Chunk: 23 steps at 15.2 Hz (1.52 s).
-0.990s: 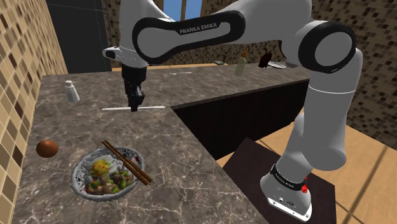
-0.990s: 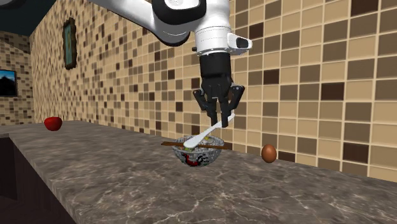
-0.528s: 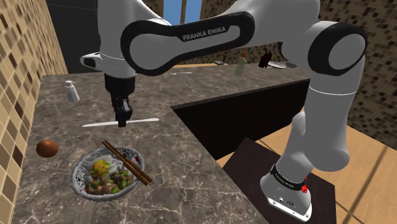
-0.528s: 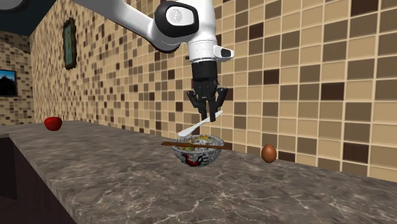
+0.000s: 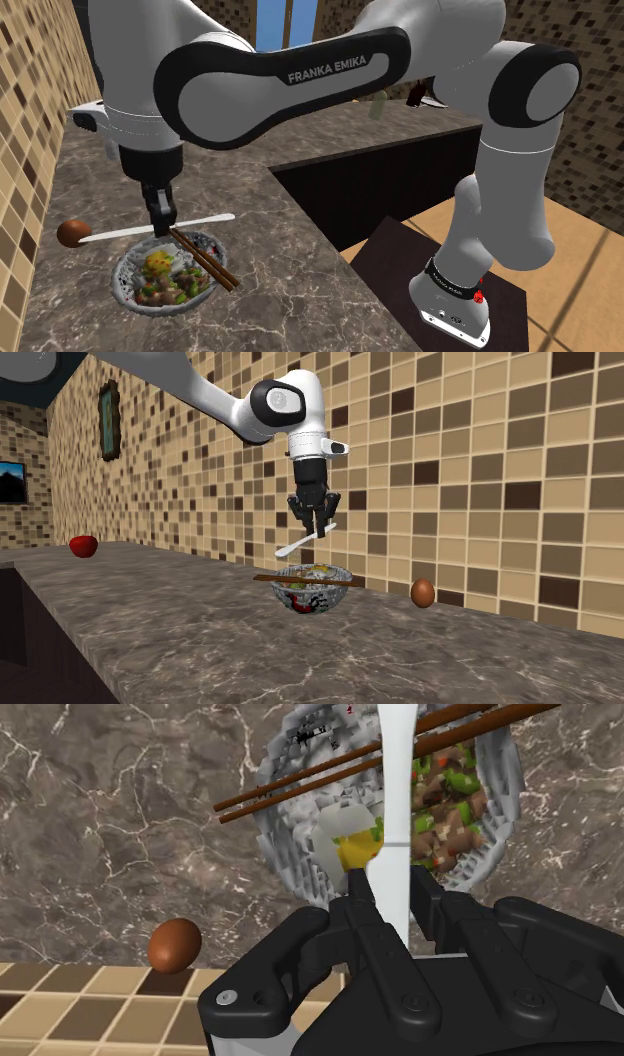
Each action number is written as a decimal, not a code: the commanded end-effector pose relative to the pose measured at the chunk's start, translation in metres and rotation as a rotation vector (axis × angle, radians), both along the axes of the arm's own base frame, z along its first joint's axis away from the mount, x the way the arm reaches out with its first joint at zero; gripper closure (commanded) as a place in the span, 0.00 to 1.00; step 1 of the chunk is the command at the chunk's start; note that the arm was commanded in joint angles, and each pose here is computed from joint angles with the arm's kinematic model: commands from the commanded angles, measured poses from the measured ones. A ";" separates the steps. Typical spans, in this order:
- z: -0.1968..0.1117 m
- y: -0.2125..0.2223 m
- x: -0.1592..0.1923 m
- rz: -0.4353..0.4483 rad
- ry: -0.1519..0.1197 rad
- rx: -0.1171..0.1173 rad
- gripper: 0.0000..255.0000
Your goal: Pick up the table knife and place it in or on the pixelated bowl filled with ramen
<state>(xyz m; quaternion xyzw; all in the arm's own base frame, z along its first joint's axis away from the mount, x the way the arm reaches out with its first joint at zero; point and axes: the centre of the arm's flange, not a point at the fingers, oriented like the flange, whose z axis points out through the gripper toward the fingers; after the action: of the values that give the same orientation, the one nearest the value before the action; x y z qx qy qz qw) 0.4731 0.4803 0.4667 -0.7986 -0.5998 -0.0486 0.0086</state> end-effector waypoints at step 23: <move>-0.073 0.011 -0.008 -0.002 0.000 0.000 0.00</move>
<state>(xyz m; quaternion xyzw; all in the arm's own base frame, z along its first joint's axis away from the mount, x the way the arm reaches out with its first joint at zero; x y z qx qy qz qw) 0.4650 0.4908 0.3935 -0.7991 -0.5992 -0.0491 0.0085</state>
